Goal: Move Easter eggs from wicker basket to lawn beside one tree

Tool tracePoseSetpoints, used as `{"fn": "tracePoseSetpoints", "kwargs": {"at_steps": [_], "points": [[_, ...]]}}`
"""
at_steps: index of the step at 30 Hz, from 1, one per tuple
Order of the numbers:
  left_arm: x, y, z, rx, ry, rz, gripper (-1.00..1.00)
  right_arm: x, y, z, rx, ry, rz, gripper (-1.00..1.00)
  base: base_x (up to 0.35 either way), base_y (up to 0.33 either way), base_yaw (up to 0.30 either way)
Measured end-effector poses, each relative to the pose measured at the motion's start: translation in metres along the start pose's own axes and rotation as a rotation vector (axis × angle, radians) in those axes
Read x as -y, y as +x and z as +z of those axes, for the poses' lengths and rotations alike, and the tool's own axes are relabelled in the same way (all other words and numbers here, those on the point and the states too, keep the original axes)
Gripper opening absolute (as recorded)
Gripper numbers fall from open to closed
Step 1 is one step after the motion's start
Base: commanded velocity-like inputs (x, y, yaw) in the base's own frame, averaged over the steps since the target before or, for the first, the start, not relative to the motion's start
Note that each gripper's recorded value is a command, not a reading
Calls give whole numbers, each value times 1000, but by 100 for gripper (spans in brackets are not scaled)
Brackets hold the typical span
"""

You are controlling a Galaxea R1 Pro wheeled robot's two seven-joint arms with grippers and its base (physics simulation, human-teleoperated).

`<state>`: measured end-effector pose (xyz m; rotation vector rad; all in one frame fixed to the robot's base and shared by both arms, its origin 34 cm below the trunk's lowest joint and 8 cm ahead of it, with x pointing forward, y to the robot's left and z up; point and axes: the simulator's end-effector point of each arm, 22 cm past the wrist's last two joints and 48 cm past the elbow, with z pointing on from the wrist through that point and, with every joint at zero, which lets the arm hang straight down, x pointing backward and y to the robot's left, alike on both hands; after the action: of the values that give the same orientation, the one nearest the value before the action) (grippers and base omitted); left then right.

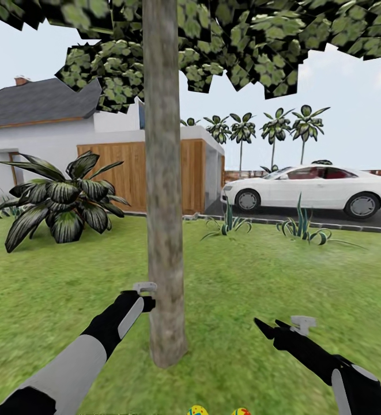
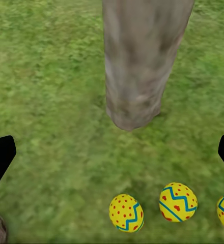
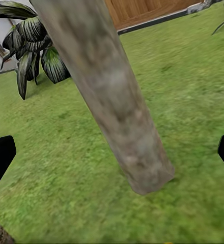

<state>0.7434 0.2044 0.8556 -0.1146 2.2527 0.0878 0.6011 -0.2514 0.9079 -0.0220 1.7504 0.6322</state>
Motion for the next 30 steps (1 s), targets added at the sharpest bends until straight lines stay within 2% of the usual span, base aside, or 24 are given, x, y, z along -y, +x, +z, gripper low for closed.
{"fn": "tracePoseSetpoints", "kwargs": {"at_steps": [18, 30], "points": [[0, -16, -10, -20, -1, 2, 100, -7, -20, 0, -18, 6, 9, 100, 0, 0, 113], [0, -27, -18, -29, 0, 3, 100, -12, -32, 0, -30, 9, 18, 100, 0, 0, 37]]}}
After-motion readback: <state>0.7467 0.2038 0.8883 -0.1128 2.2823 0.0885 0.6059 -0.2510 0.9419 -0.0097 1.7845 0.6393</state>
